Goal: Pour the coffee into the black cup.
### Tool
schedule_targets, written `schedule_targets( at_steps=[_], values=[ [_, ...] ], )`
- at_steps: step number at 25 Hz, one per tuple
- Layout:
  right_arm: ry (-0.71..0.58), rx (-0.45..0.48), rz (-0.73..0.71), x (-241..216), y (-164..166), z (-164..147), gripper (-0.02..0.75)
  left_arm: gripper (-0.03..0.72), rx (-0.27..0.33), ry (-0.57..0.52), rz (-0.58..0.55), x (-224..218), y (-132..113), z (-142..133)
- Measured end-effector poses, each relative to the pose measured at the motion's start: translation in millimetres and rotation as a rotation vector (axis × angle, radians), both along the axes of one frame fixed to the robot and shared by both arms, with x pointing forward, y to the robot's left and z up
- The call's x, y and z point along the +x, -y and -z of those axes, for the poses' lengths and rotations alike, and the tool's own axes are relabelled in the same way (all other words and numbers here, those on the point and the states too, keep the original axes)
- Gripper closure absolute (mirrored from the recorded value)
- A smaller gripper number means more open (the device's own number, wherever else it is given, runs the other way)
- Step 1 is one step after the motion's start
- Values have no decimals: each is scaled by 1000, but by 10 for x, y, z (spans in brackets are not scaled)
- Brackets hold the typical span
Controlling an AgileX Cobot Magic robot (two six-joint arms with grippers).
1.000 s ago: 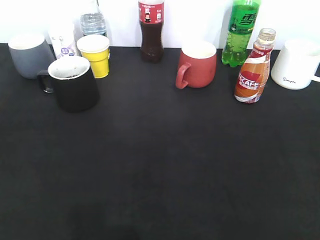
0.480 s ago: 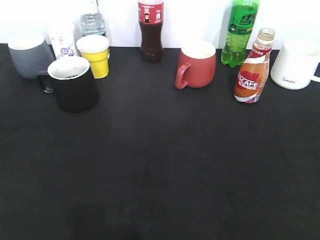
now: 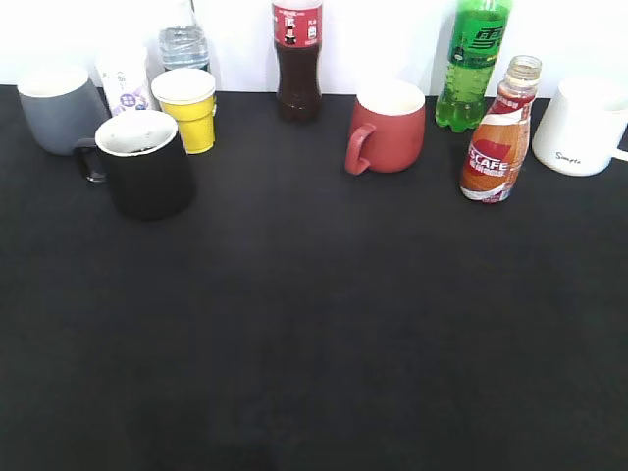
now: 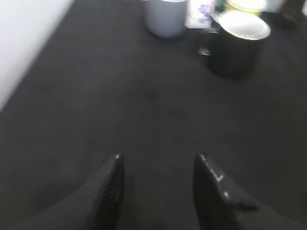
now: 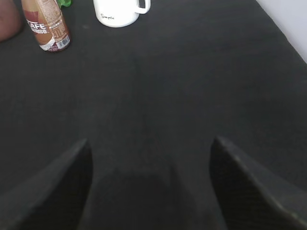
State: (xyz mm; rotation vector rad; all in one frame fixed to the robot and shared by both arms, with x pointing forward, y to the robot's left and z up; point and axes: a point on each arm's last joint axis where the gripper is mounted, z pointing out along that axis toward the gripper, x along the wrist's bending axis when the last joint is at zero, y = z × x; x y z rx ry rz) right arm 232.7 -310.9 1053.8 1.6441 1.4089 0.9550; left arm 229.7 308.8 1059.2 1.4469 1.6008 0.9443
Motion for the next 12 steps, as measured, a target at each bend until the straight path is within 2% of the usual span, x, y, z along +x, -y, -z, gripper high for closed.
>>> schedule_targets(
  at_steps=[3,8,12],
  values=[
    [0,0,0,0,0,0,148,355,0,2,-53,-8,5,0],
    [0,0,0,0,0,0,148,372,0,2,-53,-8,5,0],
    [0,0,0,0,0,0,148,419,0,2,-53,-8,5,0]
  ],
)
